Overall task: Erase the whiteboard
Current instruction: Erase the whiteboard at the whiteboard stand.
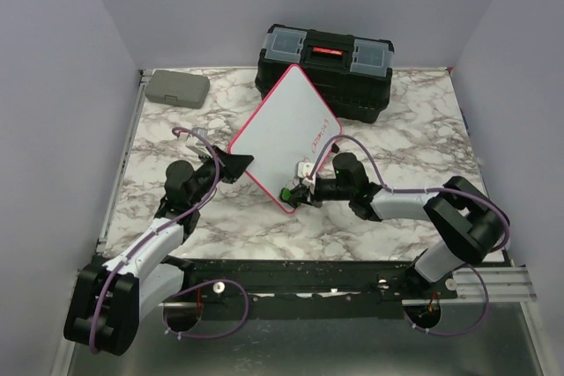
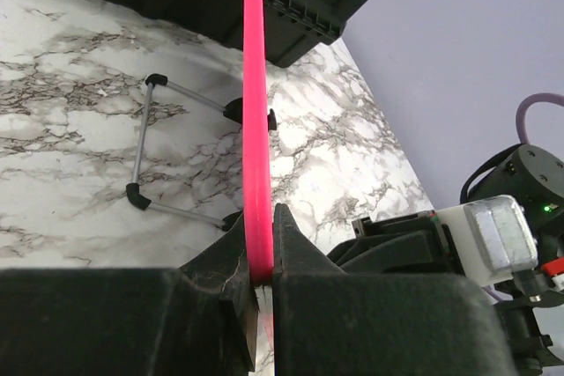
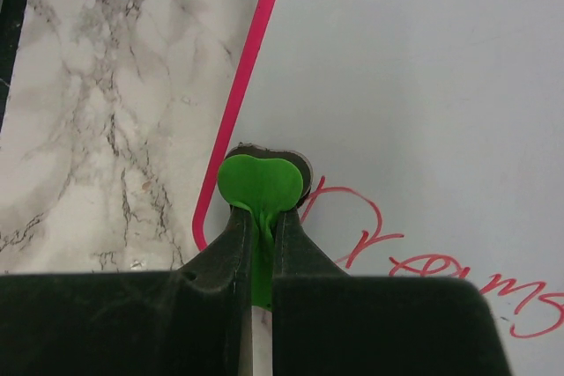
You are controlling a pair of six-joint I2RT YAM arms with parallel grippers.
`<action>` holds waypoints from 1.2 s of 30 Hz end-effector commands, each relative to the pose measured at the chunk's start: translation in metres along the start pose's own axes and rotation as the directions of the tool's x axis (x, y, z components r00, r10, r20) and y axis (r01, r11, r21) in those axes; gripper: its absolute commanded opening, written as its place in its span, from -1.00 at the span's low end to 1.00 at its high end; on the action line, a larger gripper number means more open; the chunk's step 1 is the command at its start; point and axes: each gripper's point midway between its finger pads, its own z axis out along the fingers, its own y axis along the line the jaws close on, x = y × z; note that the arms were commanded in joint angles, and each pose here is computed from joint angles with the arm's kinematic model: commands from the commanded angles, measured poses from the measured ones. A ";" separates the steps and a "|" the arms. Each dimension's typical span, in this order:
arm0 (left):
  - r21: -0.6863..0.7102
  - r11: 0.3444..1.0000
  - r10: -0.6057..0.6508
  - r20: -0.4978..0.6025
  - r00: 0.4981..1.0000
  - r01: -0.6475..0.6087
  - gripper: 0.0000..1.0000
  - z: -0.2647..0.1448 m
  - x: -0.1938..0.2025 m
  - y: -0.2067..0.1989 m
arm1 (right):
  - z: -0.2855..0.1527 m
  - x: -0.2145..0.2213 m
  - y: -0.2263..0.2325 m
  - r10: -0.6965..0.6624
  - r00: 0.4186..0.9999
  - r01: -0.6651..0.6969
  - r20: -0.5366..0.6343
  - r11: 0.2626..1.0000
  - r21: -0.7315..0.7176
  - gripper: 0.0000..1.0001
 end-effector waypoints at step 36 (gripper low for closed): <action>0.003 0.995 -0.103 0.165 0.981 0.104 -0.13 0.002 0.043 -0.019 | -0.033 -0.047 -0.042 0.158 0.975 -0.173 0.158 0.981 0.091 -0.99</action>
